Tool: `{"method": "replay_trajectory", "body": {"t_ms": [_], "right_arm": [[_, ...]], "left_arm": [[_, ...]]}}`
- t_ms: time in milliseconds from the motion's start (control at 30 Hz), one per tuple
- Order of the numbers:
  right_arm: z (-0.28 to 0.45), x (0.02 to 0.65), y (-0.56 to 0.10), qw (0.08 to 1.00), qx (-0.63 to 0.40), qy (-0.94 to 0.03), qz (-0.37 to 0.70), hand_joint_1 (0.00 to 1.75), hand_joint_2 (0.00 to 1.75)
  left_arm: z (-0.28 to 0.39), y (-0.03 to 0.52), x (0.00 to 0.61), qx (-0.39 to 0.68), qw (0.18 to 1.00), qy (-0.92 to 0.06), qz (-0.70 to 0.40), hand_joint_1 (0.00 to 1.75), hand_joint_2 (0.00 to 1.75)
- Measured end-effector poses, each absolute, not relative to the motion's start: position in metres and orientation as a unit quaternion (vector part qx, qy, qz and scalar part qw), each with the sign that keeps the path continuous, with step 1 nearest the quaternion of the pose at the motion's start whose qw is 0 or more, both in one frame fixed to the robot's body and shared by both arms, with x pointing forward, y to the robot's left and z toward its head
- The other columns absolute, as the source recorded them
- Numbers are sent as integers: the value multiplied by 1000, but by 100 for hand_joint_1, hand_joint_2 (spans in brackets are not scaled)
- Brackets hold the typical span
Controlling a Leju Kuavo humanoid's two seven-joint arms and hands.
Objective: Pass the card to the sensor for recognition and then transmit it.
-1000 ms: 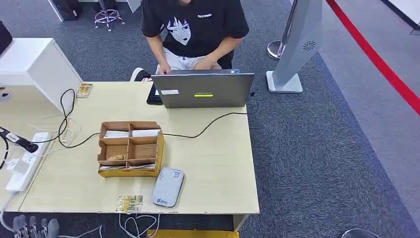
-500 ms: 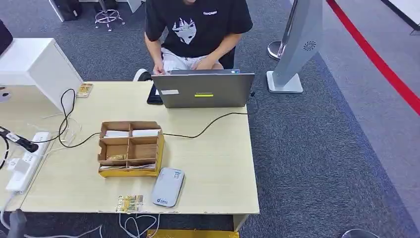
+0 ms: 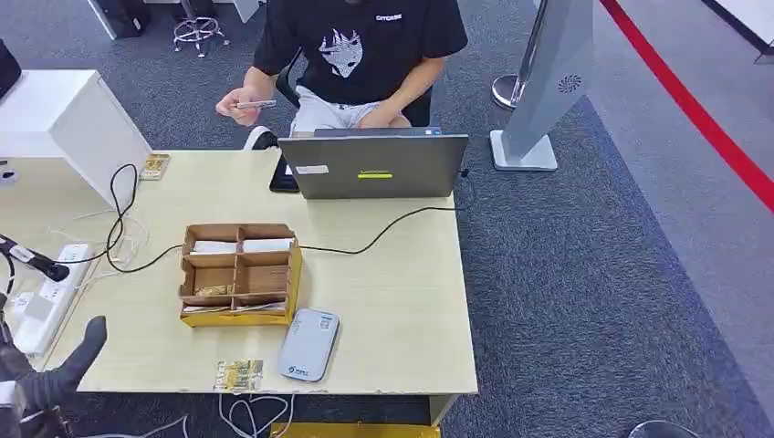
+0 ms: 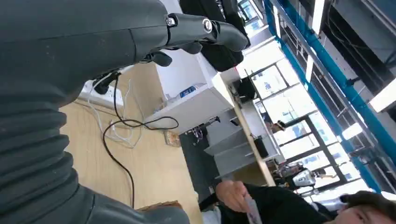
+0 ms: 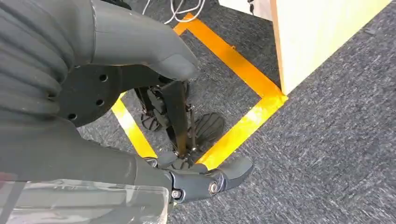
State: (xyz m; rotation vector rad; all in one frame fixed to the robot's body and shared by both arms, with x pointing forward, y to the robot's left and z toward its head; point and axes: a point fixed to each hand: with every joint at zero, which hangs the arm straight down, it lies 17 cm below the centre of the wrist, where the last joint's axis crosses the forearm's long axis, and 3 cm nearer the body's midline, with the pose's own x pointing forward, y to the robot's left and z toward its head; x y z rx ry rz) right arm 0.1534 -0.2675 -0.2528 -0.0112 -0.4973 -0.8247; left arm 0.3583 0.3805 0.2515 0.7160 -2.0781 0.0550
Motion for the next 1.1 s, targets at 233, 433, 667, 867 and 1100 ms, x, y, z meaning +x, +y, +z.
{"method": "replay_trajectory", "body": {"t_ms": [233,433,667,867,1100], "right_arm": [[-254,154,-265,891,-3,-232,-391,0,175],[-254,154,-263,892,-1,-230,-389,0,175],[-254,154,-260,895,6,-228,-383,0,175],[-251,162,-255,893,20,-236,-382,0,175],[-237,194,-242,896,36,-283,-340,0,175]], "left_arm": [[251,374,393,334,469,-816,-53,0,175],[253,370,426,359,474,-798,-101,0,175],[245,363,468,395,489,-760,-166,0,175],[240,362,503,434,493,-719,-225,0,175],[239,371,532,492,488,-662,-285,0,175]]}}
